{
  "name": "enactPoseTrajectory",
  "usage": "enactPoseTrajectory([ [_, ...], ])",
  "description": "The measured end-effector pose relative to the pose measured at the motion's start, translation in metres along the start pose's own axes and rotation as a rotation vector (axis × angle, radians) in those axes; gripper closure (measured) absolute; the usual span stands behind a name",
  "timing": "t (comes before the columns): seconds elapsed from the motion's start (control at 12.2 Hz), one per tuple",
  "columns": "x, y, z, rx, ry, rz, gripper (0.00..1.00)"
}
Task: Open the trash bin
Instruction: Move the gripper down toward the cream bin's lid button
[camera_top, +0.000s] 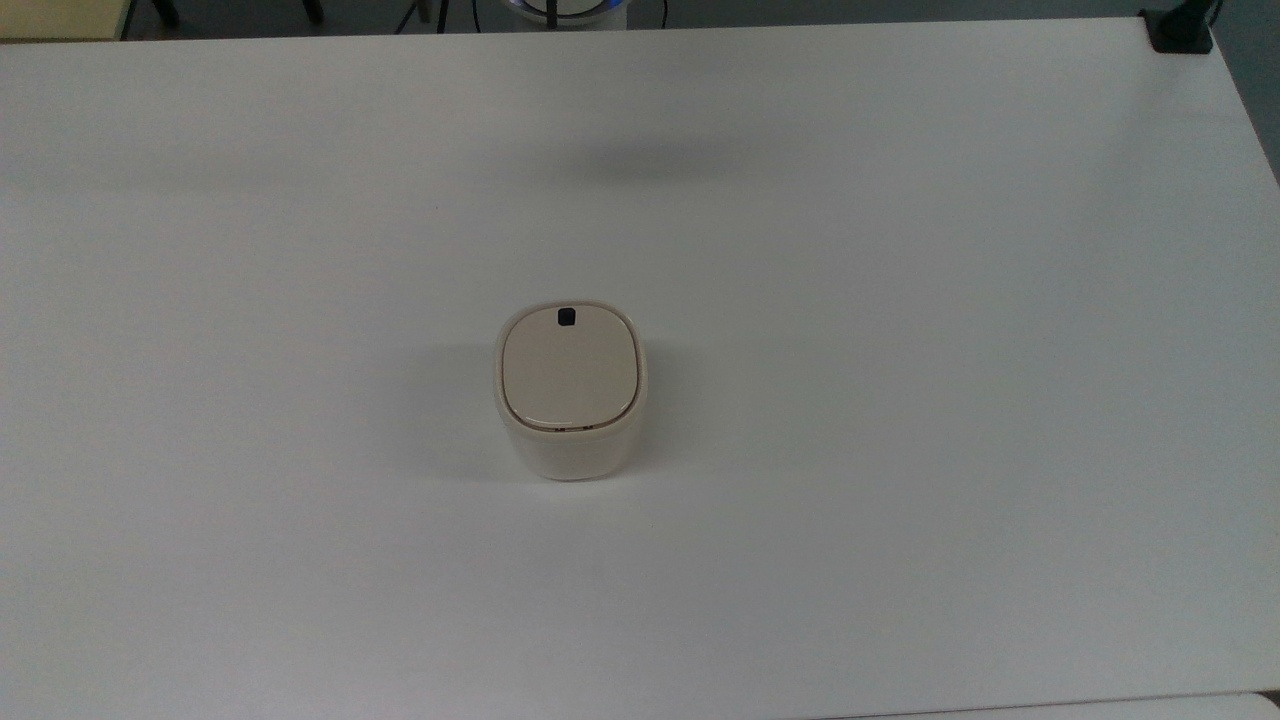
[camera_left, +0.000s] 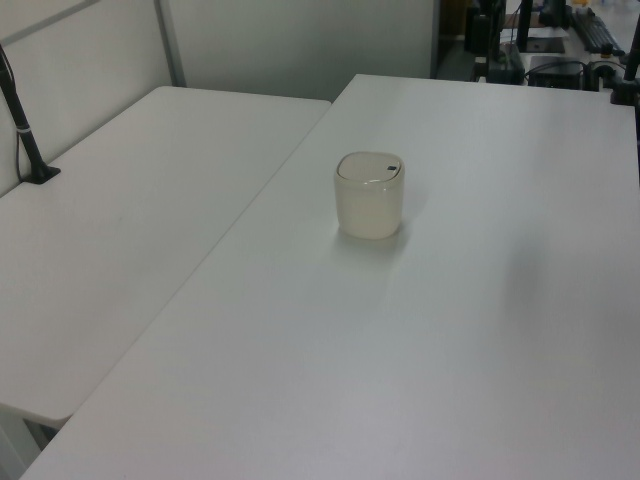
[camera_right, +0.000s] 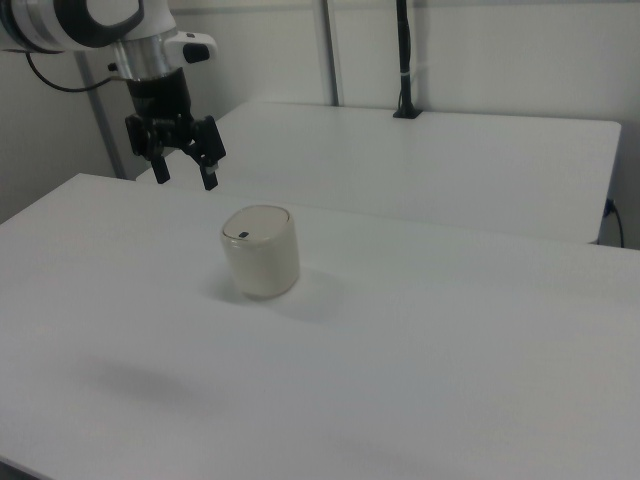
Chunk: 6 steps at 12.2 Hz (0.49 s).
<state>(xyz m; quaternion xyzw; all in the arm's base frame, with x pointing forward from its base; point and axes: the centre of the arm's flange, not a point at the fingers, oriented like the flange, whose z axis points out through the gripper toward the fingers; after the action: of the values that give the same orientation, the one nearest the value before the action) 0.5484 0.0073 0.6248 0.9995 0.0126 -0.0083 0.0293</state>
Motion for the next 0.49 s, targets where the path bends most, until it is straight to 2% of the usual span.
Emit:
enactPoseTrajectory([
  [0.49,0.0024,0.0027,0.0079,0.0,-0.015,0.001,0.0],
])
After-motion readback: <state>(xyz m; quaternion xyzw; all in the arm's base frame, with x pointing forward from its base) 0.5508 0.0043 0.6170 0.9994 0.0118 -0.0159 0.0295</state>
